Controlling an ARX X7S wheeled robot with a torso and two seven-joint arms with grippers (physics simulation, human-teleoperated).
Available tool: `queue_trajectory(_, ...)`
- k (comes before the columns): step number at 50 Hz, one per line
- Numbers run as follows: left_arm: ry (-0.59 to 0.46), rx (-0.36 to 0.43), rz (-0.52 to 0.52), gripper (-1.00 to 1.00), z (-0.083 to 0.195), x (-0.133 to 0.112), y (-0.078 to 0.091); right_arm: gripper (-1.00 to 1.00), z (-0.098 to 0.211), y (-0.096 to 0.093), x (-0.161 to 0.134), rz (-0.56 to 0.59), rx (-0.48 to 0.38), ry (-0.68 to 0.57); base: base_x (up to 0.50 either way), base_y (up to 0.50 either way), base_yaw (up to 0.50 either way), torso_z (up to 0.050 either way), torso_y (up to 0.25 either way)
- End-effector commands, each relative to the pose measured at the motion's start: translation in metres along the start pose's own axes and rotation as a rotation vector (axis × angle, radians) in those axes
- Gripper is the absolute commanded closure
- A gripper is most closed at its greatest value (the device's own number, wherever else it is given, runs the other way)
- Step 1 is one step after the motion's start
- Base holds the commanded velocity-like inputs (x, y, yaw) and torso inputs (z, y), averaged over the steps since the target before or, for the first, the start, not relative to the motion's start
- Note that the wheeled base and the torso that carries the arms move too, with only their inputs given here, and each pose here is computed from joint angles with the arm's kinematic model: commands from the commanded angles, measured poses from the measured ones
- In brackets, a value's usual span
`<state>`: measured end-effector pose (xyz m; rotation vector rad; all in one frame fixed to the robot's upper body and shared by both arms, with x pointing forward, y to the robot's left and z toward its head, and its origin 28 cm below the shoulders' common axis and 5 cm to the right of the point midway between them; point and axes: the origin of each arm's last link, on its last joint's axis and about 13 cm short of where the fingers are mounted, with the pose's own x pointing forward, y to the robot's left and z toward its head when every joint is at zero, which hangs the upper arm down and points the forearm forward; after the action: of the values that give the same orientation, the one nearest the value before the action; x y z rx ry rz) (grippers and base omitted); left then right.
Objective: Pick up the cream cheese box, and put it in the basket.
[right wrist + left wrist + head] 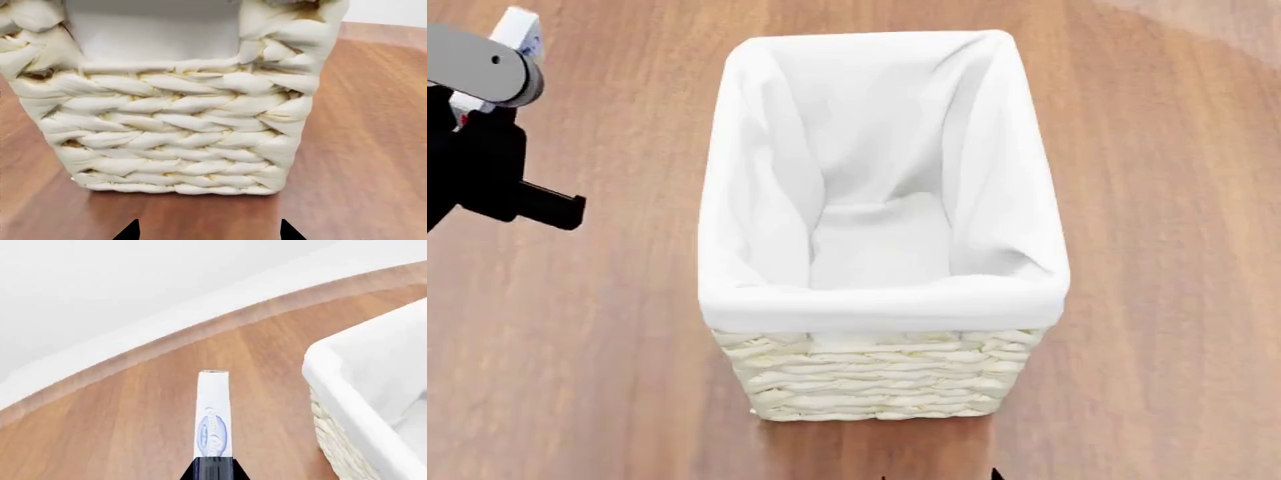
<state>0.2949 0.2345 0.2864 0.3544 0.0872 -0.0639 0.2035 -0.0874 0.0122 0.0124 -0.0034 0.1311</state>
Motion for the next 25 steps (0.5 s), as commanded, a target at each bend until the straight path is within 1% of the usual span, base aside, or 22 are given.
queue_trajectory(1,-0.033,0.275,-0.1,1.0,0.076,-0.059,0.012,-1.0,-0.003,0.0,0.0,0.003,-0.005,0.006,0.0,0.0,0.0,0.0,0.0)
queue_trajectory(2,-0.038,0.277,-0.1,1.0,0.08,-0.062,0.012,-1.0,-0.003,0.0,0.0,0.006,-0.001,0.007,0.0,0.0,0.0,0.0,0.0)
queue_trajectory(3,-0.039,0.305,-0.108,1.0,0.089,-0.067,0.012,-1.0,-0.004,0.001,-0.001,0.007,-0.003,0.009,0.0,0.0,0.0,0.0,0.0)
queue_trajectory(4,-0.037,0.302,-0.109,1.0,0.093,-0.068,0.012,-1.0,-0.004,0.001,-0.001,0.009,-0.003,0.008,0.0,0.0,0.0,0.0,0.0)
queue_trajectory(5,-0.035,0.322,-0.133,1.0,0.096,-0.071,0.011,-1.0,-0.004,0.001,-0.001,0.011,-0.002,0.009,0.0,0.0,0.0,0.0,0.0)
queue_trajectory(6,-0.035,0.343,-0.127,1.0,0.098,-0.072,0.01,-1.0,-0.005,0.001,-0.001,0.011,-0.002,0.009,0.0,0.0,0.0,0.0,0.0)
queue_trajectory(7,-0.028,0.36,-0.144,1.0,0.104,-0.075,0.007,-1.0,-0.006,0.002,-0.002,0.016,-0.004,0.01,0.0,0.0,0.0,0.0,0.0)
queue_trajectory(8,-0.042,0.385,-0.155,1.0,0.106,-0.077,0.005,-1.0,-0.006,0.002,-0.002,0.017,-0.006,0.011,0.0,0.0,0.0,0.0,0.0)
queue_trajectory(10,-0.029,0.42,-0.156,1.0,0.111,-0.077,0.002,-1.0,-0.007,0.003,-0.002,0.025,-0.003,0.013,0.0,0.0,0.0,0.0,0.0)
queue_trajectory(11,-0.007,0.462,-0.188,1.0,0.114,-0.078,-0.002,-1.0,-0.008,0.004,-0.002,0.029,-0.005,0.014,0.0,0.0,0.0,0.0,0.0)
queue_trajectory(13,-0.016,0.493,-0.232,1.0,0.116,-0.081,-0.007,-1.0,-0.008,0.004,-0.001,0.03,-0.002,0.015,0.0,0.0,0.0,0.0,0.0)
queue_trajectory(14,-0.008,0.504,-0.263,1.0,0.118,-0.082,-0.01,-1.0,-0.008,0.003,-0.001,0.03,0.002,0.015,0.0,0.0,0.0,0.0,0.0)
queue_trajectory(15,-0.017,0.518,-0.32,1.0,0.12,-0.085,-0.015,-1.0,-0.008,0.003,-0.002,0.032,0.004,0.013,0.0,0.0,0.0,0.0,0.0)
queue_trajectory(16,-0.022,0.519,-0.331,1.0,0.121,-0.085,-0.017,-1.0,-0.008,0.003,-0.003,0.032,0.005,0.013,0.0,0.0,0.0,0.0,0.0)
queue_trajectory(18,-0.026,0.517,-0.389,1.0,0.124,-0.086,-0.022,-1.0,-0.008,0.003,-0.004,0.033,0.006,0.011,0.0,0.0,0.0,0.0,0.0)
queue_trajectory(19,-0.019,0.535,-0.432,1.0,0.124,-0.087,-0.028,-1.0,-0.009,0.002,-0.004,0.035,0.009,0.011,0.0,0.0,0.0,0.0,0.0)
queue_trajectory(20,-0.032,0.555,-0.45,1.0,0.123,-0.087,-0.033,-1.0,-0.009,0.002,-0.004,0.035,0.01,0.011,0.0,0.0,0.0,0.0,0.0)
queue_trajectory(21,-0.021,0.557,-0.47,1.0,0.123,-0.086,-0.036,-1.0,-0.009,0.003,-0.004,0.037,0.01,0.012,0.0,0.0,0.0,0.0,0.0)
queue_trajectory(23,-0.007,0.596,-0.495,1.0,0.122,-0.083,-0.046,-1.0,-0.01,0.003,-0.005,0.041,0.01,0.012,0.0,0.0,0.0,0.0,0.0)
queue_trajectory(25,-0.016,0.617,-0.531,1.0,0.125,-0.083,-0.055,-1.0,-0.01,0.003,-0.005,0.043,0.013,0.012,0.0,0.0,0.0,0.0,0.0)
